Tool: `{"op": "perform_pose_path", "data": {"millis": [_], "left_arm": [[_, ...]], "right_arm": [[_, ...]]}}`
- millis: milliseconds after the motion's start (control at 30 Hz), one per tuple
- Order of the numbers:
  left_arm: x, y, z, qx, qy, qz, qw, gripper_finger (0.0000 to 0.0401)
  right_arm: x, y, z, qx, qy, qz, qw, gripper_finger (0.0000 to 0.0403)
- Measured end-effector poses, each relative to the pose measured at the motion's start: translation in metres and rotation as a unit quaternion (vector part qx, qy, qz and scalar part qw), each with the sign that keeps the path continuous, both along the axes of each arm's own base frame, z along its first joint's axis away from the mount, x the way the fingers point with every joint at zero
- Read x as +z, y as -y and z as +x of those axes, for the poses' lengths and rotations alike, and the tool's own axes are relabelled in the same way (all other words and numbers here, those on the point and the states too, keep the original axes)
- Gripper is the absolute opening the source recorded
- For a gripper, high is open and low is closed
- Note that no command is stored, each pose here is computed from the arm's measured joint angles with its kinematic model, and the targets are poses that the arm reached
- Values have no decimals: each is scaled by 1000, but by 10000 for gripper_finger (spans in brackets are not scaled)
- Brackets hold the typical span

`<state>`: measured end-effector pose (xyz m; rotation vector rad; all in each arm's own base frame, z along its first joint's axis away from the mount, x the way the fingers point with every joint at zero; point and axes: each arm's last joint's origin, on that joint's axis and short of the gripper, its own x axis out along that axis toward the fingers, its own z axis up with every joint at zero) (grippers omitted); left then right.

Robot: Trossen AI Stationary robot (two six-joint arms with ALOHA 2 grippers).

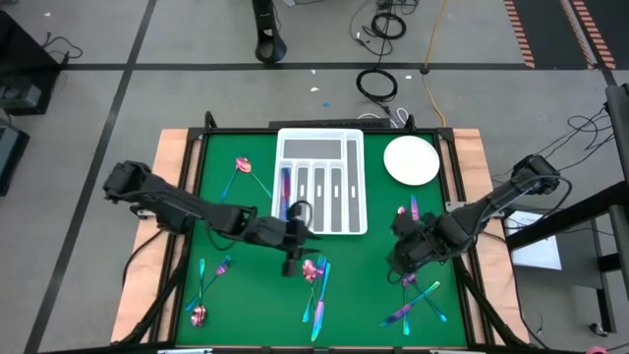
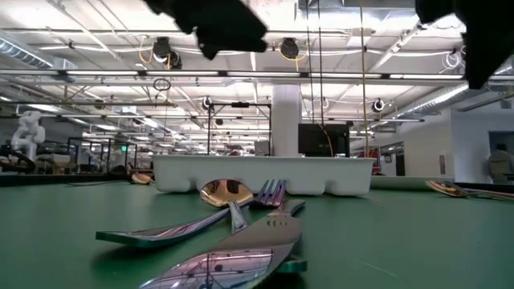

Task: Sort silverware
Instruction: Put the blue table knife into the silverware tray

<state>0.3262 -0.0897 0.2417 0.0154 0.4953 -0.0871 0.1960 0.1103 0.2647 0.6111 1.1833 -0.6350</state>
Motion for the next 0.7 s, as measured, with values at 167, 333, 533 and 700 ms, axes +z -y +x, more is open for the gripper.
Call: {"op": "perform_pose_path", "data": {"millis": [167, 333, 533, 700], "left_arm": [[0, -6, 37, -11, -4, -19, 1000, 157], [-1, -19, 78, 0, 0, -43, 999, 157], [-5, -25, 119, -47, 5, -46, 998, 157], [-9, -30, 126, -50, -19, -28, 998, 157]], "right_arm": [[-1, 11, -18, -85, -78, -43, 992, 130], [-10, 12, -23, -109, -111, -26, 987, 130], [-36, 18, -35, -121, -141, -29, 982, 130], [-60, 28, -47, -126, -107, -3, 986, 130]]}}
